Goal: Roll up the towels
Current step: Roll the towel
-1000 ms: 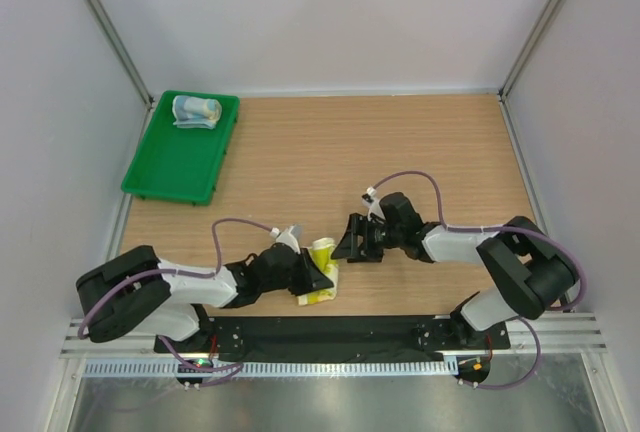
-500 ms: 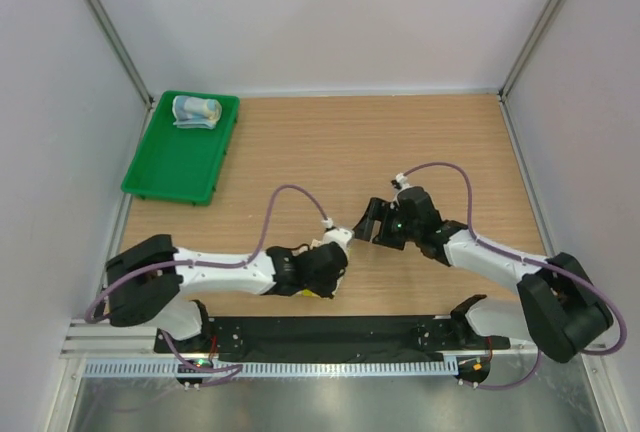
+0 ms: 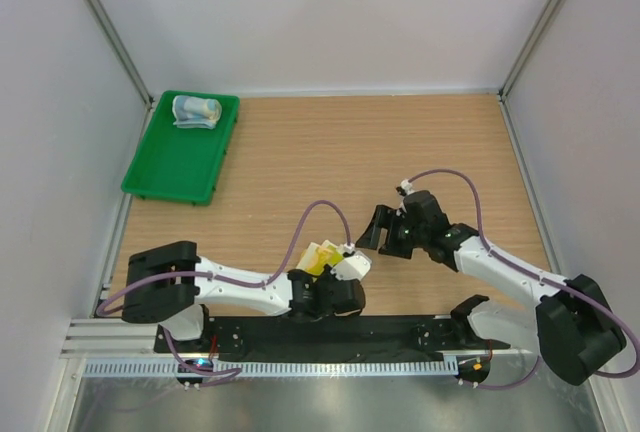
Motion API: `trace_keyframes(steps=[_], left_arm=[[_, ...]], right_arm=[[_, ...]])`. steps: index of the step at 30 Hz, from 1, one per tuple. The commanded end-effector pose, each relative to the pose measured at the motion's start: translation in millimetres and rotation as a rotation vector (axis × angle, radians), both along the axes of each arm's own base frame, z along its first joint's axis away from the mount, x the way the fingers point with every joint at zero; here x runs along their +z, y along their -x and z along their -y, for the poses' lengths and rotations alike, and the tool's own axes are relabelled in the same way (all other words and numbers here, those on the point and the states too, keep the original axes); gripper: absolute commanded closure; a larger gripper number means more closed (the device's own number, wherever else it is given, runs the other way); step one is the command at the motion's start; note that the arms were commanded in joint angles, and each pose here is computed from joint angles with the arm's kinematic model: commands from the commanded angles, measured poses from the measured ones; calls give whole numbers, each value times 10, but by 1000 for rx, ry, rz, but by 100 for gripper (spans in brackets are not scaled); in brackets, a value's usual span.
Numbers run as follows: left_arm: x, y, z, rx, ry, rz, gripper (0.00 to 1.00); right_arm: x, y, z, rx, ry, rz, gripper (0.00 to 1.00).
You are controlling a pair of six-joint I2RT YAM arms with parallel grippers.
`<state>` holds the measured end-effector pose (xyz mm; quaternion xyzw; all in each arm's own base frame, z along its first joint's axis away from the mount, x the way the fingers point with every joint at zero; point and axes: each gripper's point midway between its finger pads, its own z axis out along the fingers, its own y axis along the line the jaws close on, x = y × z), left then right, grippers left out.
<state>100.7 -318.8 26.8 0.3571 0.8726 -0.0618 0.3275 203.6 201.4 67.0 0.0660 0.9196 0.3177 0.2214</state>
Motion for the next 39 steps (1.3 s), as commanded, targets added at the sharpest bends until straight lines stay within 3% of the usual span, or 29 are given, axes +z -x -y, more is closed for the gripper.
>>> trace_keyframes(steps=[1, 6, 21, 29, 30, 33, 34, 38, 39], left_arm=[[-14, -20, -189, 60, -1, 10, 100], [-54, 7, -264, 58, -6, -1, 100], [99, 25, -343, 33, 80, 7, 100], [89, 5, -353, 38, 75, 18, 100], [104, 2, -343, 39, 81, 20, 100], [118, -14, -366, 49, 84, 28, 100], [123, -21, -373, 58, 87, 31, 100], [159, -44, -409, 75, 95, 43, 100], [172, -50, -414, 79, 100, 47, 100]], right_arm=[[108, 76, -200, 103, -77, 18, 20], [-33, 176, -425, 193, -92, -22, 23], [-212, -103, -747, 208, -86, -32, 23], [-264, -63, -883, 241, -88, -50, 27], [-283, -27, -904, 247, -85, -55, 29], [-345, 29, -935, 254, -84, -65, 53], [-367, 42, -935, 255, -81, -70, 68], [-443, 55, -849, 229, -44, -76, 93], [-486, 83, -780, 222, -13, -93, 95]])
